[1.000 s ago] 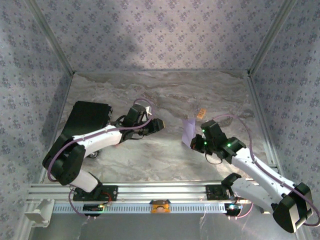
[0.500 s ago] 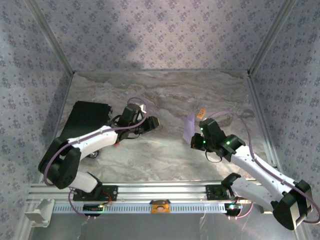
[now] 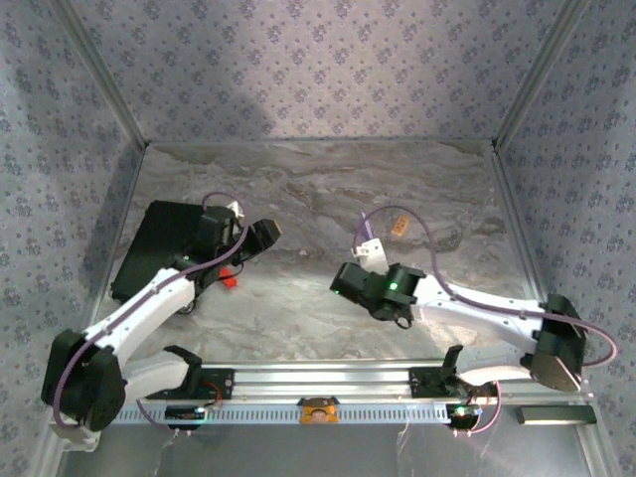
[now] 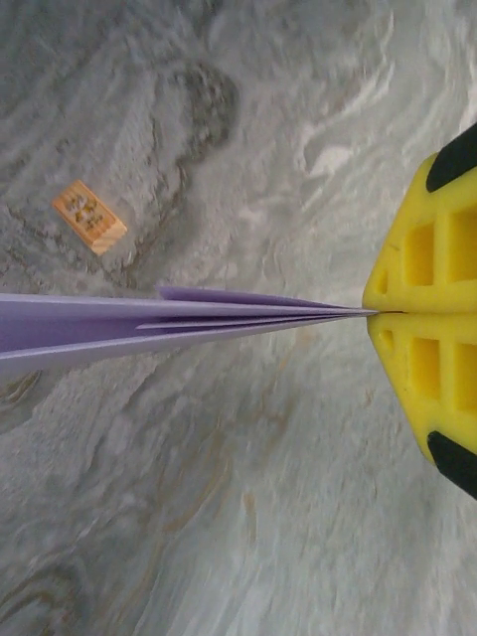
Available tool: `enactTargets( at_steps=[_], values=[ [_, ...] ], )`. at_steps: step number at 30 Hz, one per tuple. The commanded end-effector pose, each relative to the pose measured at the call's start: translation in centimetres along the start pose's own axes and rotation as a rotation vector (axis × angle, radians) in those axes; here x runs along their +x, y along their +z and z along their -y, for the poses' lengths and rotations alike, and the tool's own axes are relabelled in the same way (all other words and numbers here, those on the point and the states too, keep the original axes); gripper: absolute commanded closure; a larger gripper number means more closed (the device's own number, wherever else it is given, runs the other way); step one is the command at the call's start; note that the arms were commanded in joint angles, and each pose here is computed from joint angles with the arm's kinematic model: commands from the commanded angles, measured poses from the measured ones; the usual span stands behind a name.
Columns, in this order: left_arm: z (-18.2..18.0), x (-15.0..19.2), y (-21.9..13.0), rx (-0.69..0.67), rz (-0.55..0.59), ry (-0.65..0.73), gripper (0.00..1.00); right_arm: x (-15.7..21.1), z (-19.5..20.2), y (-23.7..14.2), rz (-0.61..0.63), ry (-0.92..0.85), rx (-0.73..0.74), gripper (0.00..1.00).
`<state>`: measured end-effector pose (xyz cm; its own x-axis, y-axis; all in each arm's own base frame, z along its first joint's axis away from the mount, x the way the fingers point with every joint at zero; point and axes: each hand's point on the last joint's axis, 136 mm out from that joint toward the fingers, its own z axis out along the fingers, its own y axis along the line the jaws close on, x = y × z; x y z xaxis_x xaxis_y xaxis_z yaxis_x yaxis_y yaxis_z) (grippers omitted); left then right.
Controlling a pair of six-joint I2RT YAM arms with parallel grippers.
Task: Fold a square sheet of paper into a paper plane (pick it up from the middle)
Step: Turn over the paper at the center of the table.
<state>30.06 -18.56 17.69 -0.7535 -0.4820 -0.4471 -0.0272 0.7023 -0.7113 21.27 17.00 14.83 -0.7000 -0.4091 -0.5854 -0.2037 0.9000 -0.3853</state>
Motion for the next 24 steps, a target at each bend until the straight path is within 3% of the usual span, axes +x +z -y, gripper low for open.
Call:
enactTargets(
  at_steps=[1,7,14,21,24],
  values=[
    [-1.8,0.2,-1.2,-0.056,0.024,-0.004,0.33,-0.3,0.2,0.4,0.012,-0.143,0.134,1.00],
    [-3.4,-0.9,-3.3,-0.118,0.066,-0.033,0.29,2.2,-6.3,2.2,-0.074,-0.298,-0.006,0.99],
    [-4.2,-1.4,-4.2,-0.124,0.081,-0.059,0.27,4.7,-11.2,2.8,-0.192,-0.336,-0.181,0.93],
    [-3.7,-0.4,-3.1,-0.085,0.008,-0.070,0.27,2.6,-13.8,0.9,-0.177,-0.176,-0.483,0.53],
    [-3.4,0.1,-2.6,-0.062,-0.028,-0.072,0.28,1.1,-12.9,0.8,-0.155,-0.034,-0.594,0.50]
  ],
)
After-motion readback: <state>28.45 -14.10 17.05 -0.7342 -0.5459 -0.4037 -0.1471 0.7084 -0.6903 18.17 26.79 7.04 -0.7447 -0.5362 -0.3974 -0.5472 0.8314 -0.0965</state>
